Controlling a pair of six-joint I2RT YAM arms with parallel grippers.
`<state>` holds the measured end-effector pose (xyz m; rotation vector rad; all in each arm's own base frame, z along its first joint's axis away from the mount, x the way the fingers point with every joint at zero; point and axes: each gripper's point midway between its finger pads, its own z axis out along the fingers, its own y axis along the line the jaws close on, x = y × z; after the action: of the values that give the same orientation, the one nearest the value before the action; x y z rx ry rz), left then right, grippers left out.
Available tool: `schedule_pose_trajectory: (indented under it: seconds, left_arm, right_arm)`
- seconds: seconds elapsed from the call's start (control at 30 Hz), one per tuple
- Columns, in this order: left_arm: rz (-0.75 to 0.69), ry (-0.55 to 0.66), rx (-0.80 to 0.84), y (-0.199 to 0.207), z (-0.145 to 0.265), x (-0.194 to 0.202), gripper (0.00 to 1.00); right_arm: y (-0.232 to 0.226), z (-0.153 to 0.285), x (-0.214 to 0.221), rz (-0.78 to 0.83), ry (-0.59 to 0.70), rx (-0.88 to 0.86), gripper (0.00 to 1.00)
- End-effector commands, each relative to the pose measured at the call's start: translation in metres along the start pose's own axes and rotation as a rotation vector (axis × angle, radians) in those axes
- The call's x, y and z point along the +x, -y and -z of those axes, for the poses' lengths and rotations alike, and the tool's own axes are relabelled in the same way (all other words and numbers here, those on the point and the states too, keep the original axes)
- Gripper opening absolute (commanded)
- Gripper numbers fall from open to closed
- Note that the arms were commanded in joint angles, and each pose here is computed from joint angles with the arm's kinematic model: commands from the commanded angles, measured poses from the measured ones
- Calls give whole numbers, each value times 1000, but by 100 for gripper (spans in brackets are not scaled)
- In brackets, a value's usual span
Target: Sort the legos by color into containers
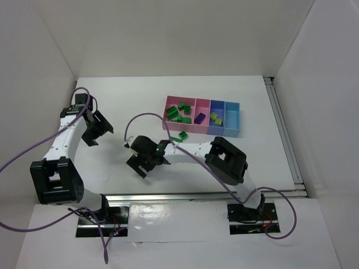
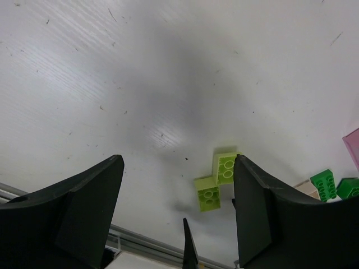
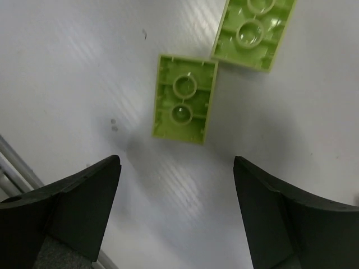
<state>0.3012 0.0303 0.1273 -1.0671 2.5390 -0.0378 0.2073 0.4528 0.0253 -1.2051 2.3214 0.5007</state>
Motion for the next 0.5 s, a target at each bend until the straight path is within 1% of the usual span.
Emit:
schedule_pose_trajectory:
  seconds: [0.0, 0.17, 0.2, 0.3, 0.33, 0.37, 0.4, 0.43, 0.47]
  left_arm:
    - [25, 27, 19, 4, 12, -7, 83]
    - [25, 22, 27, 4, 8, -5, 83]
    - [24, 7, 31, 6, 5, -3, 83]
    - [22, 9, 28, 3, 5, -4, 83]
    - [22, 9, 28, 3, 5, -4, 83]
    - [22, 9, 28, 3, 5, -4, 83]
    - [22, 4, 37, 6, 3, -5, 83]
    - [13, 4, 37, 5, 3, -5, 83]
    - [13, -3, 47, 7, 3, -3, 83]
  right_arm:
    - [6, -10, -30, 2, 86, 32, 88]
    - [4, -27, -39, 2, 96, 30, 76]
    - [4, -29, -41, 2, 99, 30, 70]
    - [10, -30, -45, 0, 104, 65, 59]
    - [8, -25, -54, 0, 126, 61, 51]
    - [7, -17, -69, -11, 161, 65, 47]
    - [7, -15, -70, -11, 160, 66, 43]
    - [5, -4, -80, -12, 183, 62, 34]
    - [12, 2, -84, -30, 191, 80, 30]
